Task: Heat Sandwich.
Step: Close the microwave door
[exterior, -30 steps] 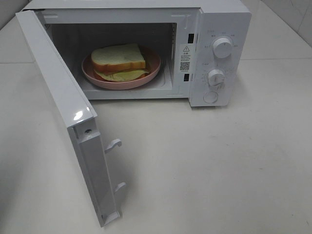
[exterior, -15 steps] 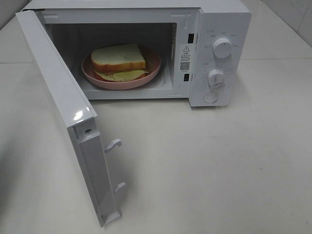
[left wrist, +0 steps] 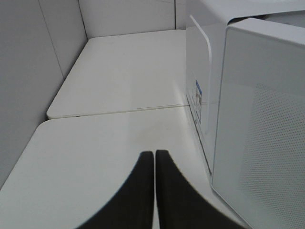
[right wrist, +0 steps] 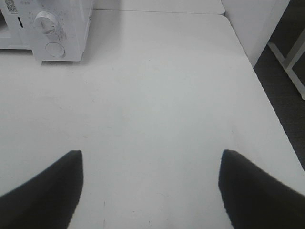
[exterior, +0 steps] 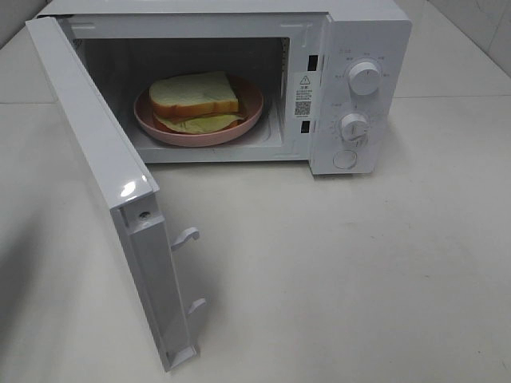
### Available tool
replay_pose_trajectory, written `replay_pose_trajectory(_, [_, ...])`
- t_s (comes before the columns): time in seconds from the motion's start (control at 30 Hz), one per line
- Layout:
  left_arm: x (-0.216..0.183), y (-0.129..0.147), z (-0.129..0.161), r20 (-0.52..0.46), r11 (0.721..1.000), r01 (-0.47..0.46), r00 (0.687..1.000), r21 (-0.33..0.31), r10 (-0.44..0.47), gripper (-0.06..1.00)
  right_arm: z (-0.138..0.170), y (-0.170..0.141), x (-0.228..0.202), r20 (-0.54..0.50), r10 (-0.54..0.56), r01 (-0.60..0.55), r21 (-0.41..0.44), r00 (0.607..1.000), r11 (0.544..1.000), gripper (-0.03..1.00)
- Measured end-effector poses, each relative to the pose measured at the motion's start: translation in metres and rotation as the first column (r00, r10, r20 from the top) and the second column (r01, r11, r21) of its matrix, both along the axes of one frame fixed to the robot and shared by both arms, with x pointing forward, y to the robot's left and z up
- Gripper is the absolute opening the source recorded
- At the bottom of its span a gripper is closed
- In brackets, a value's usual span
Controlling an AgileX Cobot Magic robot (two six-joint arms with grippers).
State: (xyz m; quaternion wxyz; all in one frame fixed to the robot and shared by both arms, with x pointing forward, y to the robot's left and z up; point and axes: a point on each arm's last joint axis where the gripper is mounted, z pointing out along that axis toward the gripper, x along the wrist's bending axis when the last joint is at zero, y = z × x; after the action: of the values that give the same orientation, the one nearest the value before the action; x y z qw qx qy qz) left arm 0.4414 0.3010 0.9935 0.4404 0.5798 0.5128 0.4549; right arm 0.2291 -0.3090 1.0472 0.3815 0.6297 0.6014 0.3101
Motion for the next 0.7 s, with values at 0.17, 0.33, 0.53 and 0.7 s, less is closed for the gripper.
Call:
replay_pose_trajectory(0.17, [0.007,-0.006,-0.01,-0.008,0.997,0.077,0.997,0.007,-0.077,0.0,0.0,0.0,0.0,0.0,0.0,0.0,0.0,1.0,1.0,0.76])
replay_pose_trajectory(0.33, [0.012,-0.013,-0.018,-0.016,0.988,0.153,0.988,-0.003,-0.153,0.0,0.0,0.0,0.0,0.0,0.0,0.0,0.0,1.0,1.0,0.76])
replay_pose_trajectory(0.53, [0.019,-0.023,-0.028,0.012,0.966,0.256,0.967,-0.042,-0.255,0.0,0.0,0.0,0.0,0.0,0.0,0.0,0.0,1.0,1.0,0.76])
replay_pose_trajectory(0.7, [0.022,-0.032,-0.03,0.038,0.948,0.308,0.951,-0.076,-0.306,0.0,0.0,0.0,0.0,0.0,0.0,0.0,0.0,1.0,1.0,0.76])
